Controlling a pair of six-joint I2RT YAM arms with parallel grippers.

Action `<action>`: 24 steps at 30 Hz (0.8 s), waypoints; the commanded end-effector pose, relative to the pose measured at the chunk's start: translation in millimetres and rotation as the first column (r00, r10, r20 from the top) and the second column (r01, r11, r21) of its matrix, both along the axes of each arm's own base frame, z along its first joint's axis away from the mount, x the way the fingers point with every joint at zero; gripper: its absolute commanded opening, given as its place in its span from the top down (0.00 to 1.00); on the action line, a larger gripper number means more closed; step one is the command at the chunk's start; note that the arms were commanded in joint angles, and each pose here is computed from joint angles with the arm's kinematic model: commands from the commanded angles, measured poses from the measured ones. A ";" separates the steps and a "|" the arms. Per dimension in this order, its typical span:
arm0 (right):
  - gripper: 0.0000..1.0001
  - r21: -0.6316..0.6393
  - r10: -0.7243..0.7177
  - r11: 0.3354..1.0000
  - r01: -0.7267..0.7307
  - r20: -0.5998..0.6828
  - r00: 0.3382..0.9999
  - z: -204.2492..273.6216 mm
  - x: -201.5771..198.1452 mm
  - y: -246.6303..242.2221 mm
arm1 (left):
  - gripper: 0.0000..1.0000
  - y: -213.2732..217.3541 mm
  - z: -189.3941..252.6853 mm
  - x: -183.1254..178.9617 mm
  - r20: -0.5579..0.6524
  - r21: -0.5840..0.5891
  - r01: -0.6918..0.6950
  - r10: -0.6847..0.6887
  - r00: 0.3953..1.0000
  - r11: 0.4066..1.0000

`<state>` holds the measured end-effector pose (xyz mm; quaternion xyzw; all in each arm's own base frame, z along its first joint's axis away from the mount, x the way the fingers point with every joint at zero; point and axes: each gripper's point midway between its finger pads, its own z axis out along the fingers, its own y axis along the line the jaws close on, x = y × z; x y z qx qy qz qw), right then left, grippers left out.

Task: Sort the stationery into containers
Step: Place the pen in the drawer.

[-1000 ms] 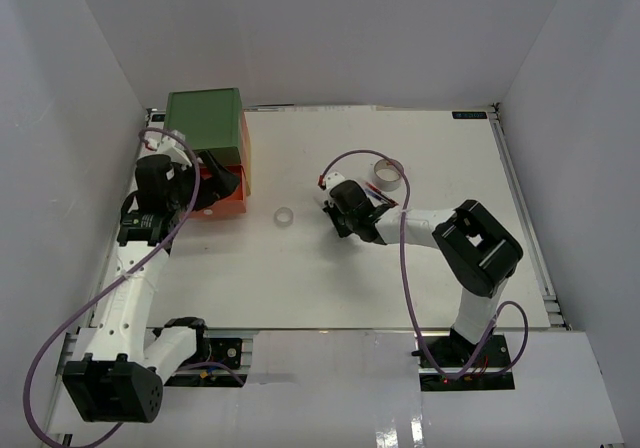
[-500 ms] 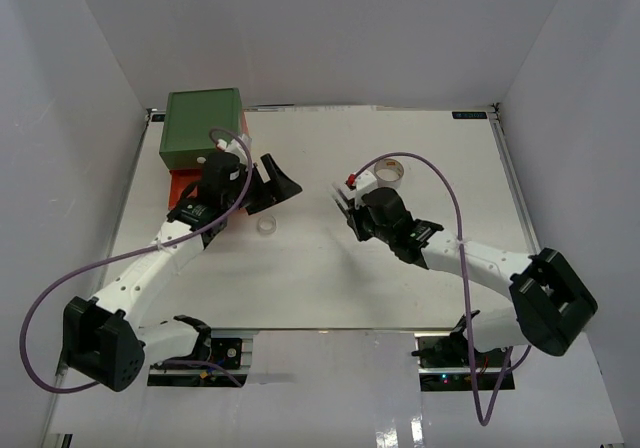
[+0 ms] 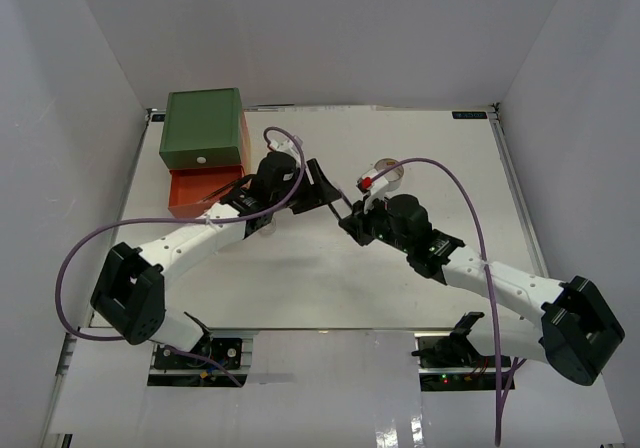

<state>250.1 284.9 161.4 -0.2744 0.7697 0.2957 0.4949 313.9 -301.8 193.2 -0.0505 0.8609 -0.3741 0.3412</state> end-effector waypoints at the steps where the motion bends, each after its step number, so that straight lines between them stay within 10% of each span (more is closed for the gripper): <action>1: 0.89 0.093 0.031 0.995 -0.036 0.048 0.998 23.7 -4.2 9.3 | 0.29 -15.5 16.8 4.9 0.041 -0.033 -0.007 0.009 0.999 0.999; 20: 0.82 0.115 0.012 0.993 -0.017 0.043 0.999 25.8 -3.0 8.5 | 0.81 -17.6 15.9 -7.8 0.043 -0.040 -0.009 0.011 0.999 0.999; 24: 0.68 0.113 0.000 0.994 -0.006 0.047 0.999 27.0 -2.0 6.4 | 0.89 -12.2 18.9 -8.0 0.055 -0.041 -0.031 0.033 0.998 0.999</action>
